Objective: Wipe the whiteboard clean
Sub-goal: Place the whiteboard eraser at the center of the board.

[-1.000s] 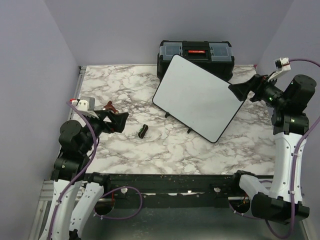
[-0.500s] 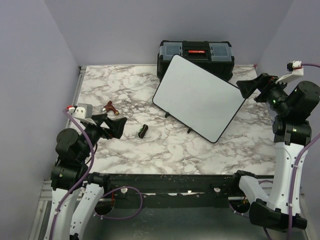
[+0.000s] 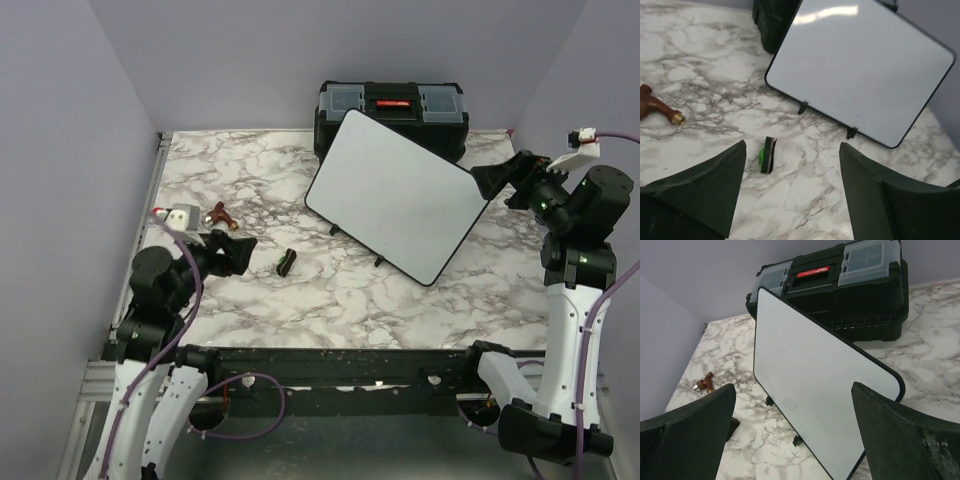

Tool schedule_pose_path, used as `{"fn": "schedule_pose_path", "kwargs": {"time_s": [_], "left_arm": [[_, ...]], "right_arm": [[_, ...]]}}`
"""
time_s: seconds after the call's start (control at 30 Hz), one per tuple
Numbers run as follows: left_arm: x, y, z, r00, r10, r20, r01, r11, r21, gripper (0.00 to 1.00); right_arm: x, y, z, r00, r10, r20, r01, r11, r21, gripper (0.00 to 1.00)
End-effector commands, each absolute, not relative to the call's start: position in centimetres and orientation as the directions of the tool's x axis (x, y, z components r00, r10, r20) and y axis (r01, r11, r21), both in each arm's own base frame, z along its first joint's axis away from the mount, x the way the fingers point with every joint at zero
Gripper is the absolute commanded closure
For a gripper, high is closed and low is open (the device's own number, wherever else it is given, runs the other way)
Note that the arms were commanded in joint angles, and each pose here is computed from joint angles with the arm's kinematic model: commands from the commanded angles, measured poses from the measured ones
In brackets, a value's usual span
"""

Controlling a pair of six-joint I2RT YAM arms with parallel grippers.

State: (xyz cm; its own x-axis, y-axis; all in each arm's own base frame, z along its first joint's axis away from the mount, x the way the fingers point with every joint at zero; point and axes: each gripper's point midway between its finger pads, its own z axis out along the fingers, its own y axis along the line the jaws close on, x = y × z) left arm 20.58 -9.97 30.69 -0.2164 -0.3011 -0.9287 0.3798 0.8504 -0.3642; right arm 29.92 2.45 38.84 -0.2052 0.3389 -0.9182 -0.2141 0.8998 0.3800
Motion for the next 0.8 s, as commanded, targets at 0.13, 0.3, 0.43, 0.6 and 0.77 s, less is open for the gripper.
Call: {"fn": "schedule_pose_path", "kwargs": {"time_s": [0.13, 0.3, 0.43, 0.6, 0.77], "left_arm": [[25.5, -12.9, 15.4, -0.759, -0.160, -0.631, 0.146, 0.903, -0.404, 0.62], [29.5, -11.1, 11.4, -0.794, -0.007, -0.608, 0.030, 0.998, -0.051, 0.62], [31.9, -10.8, 9.1, -0.819, 0.020, -0.574, 0.001, 0.999, 0.033, 0.65], [32.7, -11.9, 6.7, -0.850, 0.051, -0.524, 0.040, 0.999, 0.033, 0.71], [31.6, -15.8, 6.2, -0.865, 0.083, -0.495, 0.158, 0.981, -0.111, 0.75]], "right_arm": [[29.6, 3.3, 36.7, -0.233, 0.364, -0.902, -0.249, 0.874, 0.417, 0.00], [29.6, 3.4, 36.8, -0.233, 0.364, -0.902, -0.254, 0.872, 0.418, 0.00], [29.1, 3.4, 37.3, -0.219, 0.351, -0.910, -0.254, 0.880, 0.400, 0.00], [28.8, 3.4, 37.5, -0.215, 0.350, -0.912, -0.251, 0.882, 0.398, 0.00], [29.0, 3.4, 37.5, -0.220, 0.352, -0.910, -0.252, 0.880, 0.402, 0.00]]}}
